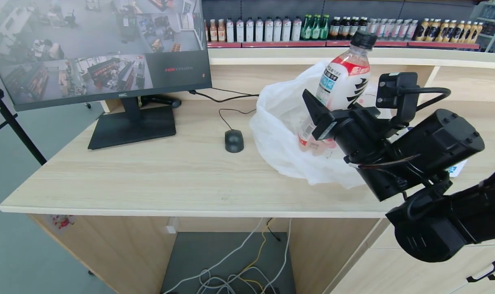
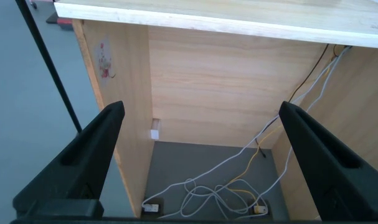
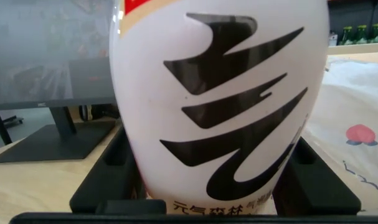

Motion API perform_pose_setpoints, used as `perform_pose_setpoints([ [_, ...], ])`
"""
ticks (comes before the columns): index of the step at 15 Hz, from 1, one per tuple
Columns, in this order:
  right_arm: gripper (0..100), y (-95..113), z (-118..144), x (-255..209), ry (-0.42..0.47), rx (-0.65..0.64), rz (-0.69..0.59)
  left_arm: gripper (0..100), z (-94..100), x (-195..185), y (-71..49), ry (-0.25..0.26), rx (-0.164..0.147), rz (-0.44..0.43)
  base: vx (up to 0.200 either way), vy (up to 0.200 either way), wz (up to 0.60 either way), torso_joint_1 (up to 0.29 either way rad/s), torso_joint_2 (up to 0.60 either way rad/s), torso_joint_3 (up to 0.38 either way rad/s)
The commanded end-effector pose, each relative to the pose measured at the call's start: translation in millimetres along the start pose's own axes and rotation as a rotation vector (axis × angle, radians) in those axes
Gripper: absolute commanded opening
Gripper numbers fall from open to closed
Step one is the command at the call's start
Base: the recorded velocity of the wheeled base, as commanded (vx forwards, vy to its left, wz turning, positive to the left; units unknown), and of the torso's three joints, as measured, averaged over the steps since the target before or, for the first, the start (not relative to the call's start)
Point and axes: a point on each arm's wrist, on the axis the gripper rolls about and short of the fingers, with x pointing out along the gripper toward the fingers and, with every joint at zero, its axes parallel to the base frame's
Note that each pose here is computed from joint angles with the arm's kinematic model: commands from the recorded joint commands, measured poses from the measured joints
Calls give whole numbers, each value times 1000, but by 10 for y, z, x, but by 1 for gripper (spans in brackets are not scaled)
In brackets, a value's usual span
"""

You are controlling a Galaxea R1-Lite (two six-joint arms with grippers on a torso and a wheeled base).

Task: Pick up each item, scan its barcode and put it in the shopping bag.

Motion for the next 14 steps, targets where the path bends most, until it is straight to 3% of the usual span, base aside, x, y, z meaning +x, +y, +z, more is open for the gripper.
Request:
perform_pose_setpoints([
  [1,0,-39,-119,150,-16,-7,-17,100,0,0,0,-1,-2,-1,0,0,0,0,0,0],
  [7,0,-90,12,319,-102,-7,-37,100,0,0,0,-1,0,0,0,0,0,0,0,0],
  [10,0,-269,-82,510,-142,-31,-81,100,0,0,0,-1,0,0,0,0,0,0,0,0],
  [14,0,-318,-319,617,-129,-44,-82,100,0,0,0,-1,0,0,0,0,0,0,0,0],
])
